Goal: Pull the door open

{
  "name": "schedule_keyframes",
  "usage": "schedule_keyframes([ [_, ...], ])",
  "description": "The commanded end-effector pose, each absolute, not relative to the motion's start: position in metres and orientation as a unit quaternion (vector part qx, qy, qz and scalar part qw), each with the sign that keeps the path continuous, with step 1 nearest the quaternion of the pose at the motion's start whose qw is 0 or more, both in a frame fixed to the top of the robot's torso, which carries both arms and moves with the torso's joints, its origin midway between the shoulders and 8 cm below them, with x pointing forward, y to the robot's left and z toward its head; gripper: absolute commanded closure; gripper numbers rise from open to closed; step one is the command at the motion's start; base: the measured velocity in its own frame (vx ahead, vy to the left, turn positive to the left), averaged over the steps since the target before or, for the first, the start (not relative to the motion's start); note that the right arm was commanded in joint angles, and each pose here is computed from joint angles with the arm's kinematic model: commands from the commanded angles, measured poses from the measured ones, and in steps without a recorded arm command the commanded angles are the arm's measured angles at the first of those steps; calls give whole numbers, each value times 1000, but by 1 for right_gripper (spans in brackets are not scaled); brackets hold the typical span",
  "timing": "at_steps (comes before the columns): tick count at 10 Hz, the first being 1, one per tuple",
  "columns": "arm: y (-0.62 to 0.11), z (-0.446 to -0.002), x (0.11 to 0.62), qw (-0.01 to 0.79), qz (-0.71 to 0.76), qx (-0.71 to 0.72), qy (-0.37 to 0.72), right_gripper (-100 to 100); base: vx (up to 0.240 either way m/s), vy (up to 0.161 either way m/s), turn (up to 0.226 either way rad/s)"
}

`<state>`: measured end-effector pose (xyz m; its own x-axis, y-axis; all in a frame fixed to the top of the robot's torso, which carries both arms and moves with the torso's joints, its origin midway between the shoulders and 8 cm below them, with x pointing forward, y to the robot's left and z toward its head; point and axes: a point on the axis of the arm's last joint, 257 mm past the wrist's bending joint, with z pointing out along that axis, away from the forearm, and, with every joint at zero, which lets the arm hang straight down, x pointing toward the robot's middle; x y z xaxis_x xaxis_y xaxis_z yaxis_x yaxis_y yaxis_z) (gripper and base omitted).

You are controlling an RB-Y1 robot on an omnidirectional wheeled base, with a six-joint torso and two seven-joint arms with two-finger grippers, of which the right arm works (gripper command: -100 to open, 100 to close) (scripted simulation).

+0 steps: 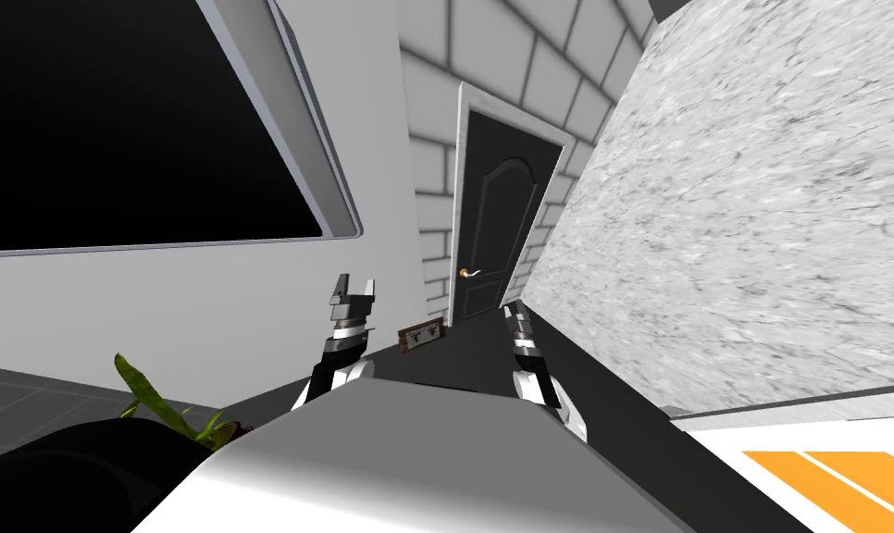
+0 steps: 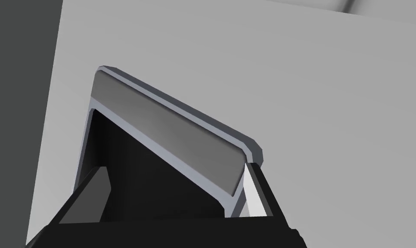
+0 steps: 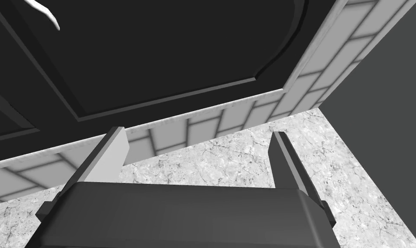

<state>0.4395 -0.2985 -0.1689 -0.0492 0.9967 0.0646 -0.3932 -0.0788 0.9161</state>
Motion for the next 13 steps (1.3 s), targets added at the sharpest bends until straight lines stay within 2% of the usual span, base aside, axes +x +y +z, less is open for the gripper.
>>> schedule_keyframes([
  [1,-299,-177,441,560,615,401,384,-100,76,-11,56],
  [13,-324,-262,456,532,575,424,455,-100,77,-18,134],
])
